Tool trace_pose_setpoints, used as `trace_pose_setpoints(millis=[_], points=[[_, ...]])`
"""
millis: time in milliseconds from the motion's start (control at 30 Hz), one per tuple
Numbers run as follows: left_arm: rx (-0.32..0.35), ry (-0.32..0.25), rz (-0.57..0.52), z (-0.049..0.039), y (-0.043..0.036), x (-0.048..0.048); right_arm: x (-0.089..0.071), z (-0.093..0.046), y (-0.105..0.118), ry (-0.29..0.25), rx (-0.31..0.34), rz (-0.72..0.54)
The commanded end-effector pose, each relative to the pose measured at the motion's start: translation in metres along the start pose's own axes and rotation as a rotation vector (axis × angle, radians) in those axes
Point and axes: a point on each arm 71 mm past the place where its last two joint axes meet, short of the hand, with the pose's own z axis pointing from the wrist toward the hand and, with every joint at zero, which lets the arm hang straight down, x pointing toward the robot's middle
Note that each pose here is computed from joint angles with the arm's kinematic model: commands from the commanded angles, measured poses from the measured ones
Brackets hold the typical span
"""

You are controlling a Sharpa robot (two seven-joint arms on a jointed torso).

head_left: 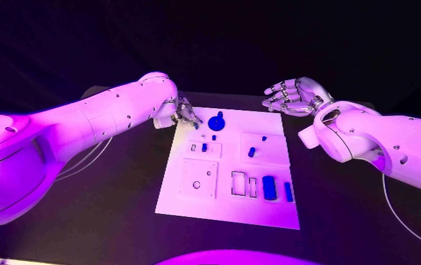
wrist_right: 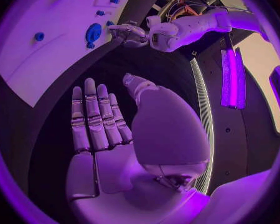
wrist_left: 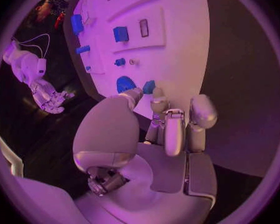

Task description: Assemble the parts on the task board

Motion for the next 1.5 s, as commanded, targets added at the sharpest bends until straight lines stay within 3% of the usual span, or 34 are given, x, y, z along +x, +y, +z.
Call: trace_pose_setpoints(millis=[33, 567, 867, 1133, 1500], points=[[0.022, 0.03, 0.0, 0.0, -0.0028, 0.0026, 0.002, 0.0, 0.001, 0.015, -0.013, 0.0], [0.035, 0.041, -0.029, -0.0005, -0.0004, 0.0027, 0.002, 0.0, 0.001, 0.017, -0.012, 0.0], [0.046, 0.047, -0.087, -0.0051, 0.0069, 0.0028, 0.001, 0.0, 0.0, 0.015, -0.01, 0.0], [0.085, 0.048, -0.125, -0.0166, 0.0104, 0.0073, -0.001, -0.001, -0.001, 0.011, -0.008, -0.001], [0.143, 0.045, -0.126, -0.0395, 0.0137, 0.0175, -0.002, -0.003, -0.003, 0.009, -0.003, -0.001]])
